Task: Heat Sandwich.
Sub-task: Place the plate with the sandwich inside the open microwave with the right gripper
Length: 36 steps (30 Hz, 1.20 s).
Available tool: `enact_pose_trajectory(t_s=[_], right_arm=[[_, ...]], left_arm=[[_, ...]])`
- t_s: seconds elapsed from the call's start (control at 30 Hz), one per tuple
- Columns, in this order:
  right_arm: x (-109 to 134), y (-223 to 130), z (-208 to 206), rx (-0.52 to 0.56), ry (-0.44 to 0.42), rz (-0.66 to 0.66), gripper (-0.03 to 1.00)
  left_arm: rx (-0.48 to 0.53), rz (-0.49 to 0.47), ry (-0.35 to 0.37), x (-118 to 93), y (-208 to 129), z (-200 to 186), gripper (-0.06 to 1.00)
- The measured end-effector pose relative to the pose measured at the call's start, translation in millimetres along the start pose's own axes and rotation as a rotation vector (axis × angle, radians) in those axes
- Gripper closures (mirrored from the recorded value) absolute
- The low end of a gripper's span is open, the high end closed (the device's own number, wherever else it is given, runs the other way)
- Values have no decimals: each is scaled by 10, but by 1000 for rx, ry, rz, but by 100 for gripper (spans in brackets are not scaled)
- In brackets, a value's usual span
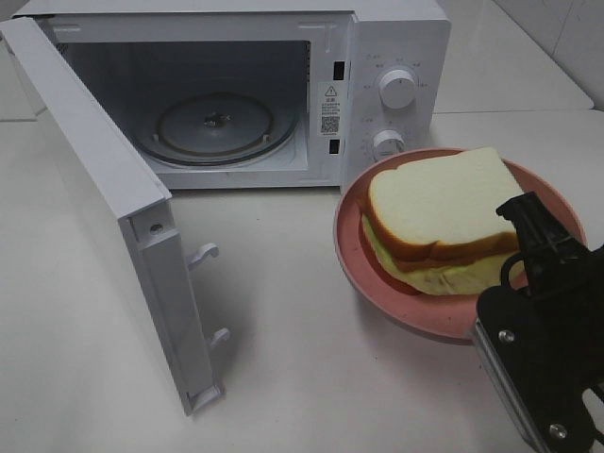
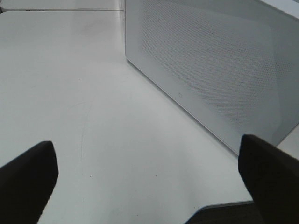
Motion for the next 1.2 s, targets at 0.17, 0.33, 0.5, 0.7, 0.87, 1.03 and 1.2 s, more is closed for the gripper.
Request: enact_pose_trajectory(t_s=[0.17,0.33,0.5,0.7,0.87,1.03,1.2], right_arm=[[-19,-56,19,-47,0,-74,93],[-17,-162,37,-70,14,-143,93],[-15,-189,41,-126,13,-173,93],[-20,-169,37,-165,8,-161,93],[-19,-171,37,-164,8,-157,93],[-20,-169,37,-165,8,-155,93],[-28,-133,35,-172,-2,-174,93]], left_arm=[[0,0,0,0,0,0,-3],[0,0,0,0,0,0,-3],[0,0,0,0,0,0,-3],[0,0,0,0,0,0,-3],[0,0,0,0,0,0,-3],[0,0,0,0,0,0,-3],[0,0,0,0,0,0,-3]])
Point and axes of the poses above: a point on each arm's last joint axis where the gripper is mounted, z pointing out along that axis toward the gripper, x along the wrist's bending axis when the last joint is at zero, y = z × x, the point moved 1 cm from there along z, pointing out along that axis toward the gripper, and after that the axes turned 6 degrees about -z, right-handed, at the moved point
